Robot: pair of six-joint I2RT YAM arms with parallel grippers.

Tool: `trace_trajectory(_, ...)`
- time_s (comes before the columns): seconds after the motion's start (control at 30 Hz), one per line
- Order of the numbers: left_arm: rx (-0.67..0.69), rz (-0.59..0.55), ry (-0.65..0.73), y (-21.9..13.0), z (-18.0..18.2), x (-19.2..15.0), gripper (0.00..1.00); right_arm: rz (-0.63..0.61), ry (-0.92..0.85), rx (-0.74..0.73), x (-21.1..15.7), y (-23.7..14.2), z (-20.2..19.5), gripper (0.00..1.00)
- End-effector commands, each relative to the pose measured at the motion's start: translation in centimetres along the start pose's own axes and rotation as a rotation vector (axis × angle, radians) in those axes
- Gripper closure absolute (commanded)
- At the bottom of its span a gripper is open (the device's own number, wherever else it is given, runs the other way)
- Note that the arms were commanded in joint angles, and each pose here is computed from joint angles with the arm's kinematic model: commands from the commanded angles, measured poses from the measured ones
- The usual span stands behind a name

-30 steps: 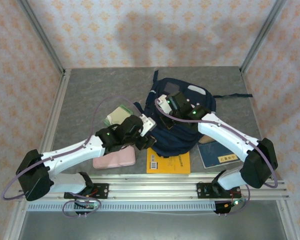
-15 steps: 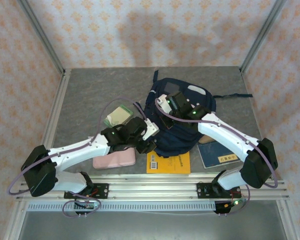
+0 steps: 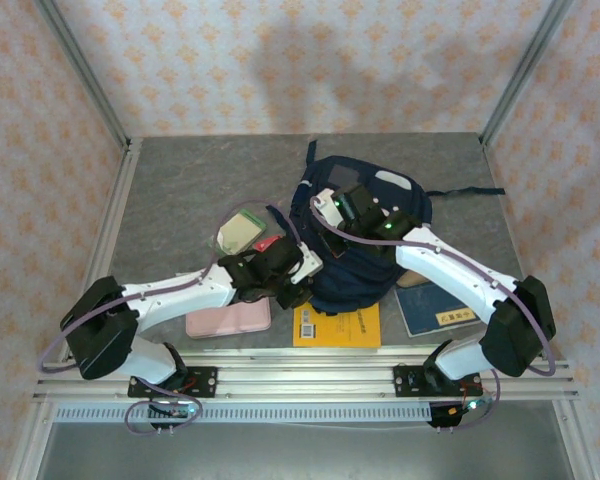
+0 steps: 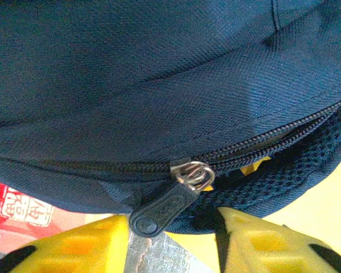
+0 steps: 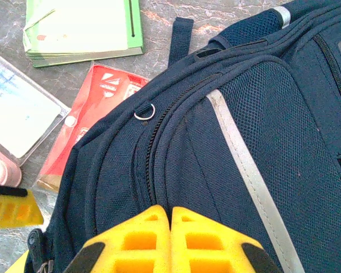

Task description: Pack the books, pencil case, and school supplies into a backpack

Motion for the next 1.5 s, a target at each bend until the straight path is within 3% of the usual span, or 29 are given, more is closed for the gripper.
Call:
trace_trajectory(0.0, 0.019, -0.043, -0.001, 0.0, 0.2, 1.7, 0.67, -0.115, 0.025, 0.017, 2.5, -1.4, 0.2, 1.0)
trace_trajectory(0.2, 0.052, -0.067, 0.013, -1.4, 0.7, 2.0, 1.0, -0.11, 0.029, 0.016, 2.2, -1.2, 0.2, 1.0)
trace_trajectory(0.47, 0.016, -0.117, -0.01, -3.2, 0.1, 2.4, 1.0, -0.14, 0.105, -0.14, 1.9, -2.0, -2.4, 1.0)
trace_trajectory(0.5, 0.008, -0.117, -0.016, -3.2, -0.1, 2.4, 1.0, -0.155, 0.13, -0.157, 2.0, -2.4, -2.7, 0.93)
trace_trajectory(0.57, -0.011, -0.127, -0.028, -3.2, -0.4, 2.6, 1.0, -0.176, 0.181, -0.173, 1.7, -3.4, -3.0, 0.66)
trace_trajectory(0.6, -0.016, -0.128, -0.031, -3.2, -0.5, 2.5, 1.0, -0.181, 0.2, -0.173, 1.4, -3.9, -3.0, 0.58)
trace_trajectory(0.67, -0.02, -0.127, -0.034, -2.9, -0.5, 2.5, 1.0, -0.182, 0.258, -0.177, 0.5, -4.8, -3.1, 0.51)
trace_trajectory(0.9, -0.089, -0.111, -0.059, -2.1, -1.6, 2.7, 1.0, -0.089, 0.404, -0.019, -4.4, -5.8, -0.4, 0.52)
trace_trajectory(1.0, -0.104, -0.121, -0.076, -2.0, -1.8, 2.8, 1.0, -0.033, 0.507, 0.01, -7.0, -5.0, 0.2, 0.44)
trace_trajectory(1.2, -0.118, -0.125, -0.132, -1.8, -1.9, 2.5, 1.0, 0.038, 0.923, -0.103, -10.7, -4.0, -1.0, 0.41)
trace_trajectory(1.37, -0.123, -0.139, -0.177, -1.5, -1.8, 2.4, 1.0, 0.081, 1.277, -0.357, -15.4, -5.7, -3.2, 0.58)
trace_trajectory(1.47, -0.127, -0.141, -0.192, -1.3, -1.9, 2.4, 1.0, 0.039, 1.434, -0.43, -17.5, -6.9, -3.9, 0.59)
Point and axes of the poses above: each hand's point on the last joint's axis, 136 mm out from that joint toward the fingers, its own y axis out along the fingers, its own z axis along the line the jaws close on, x = y × z, the point moved 1 cm from there along -y, back along the fingers, and after that the axes turned 2 degrees about y, right-handed, at the moved point
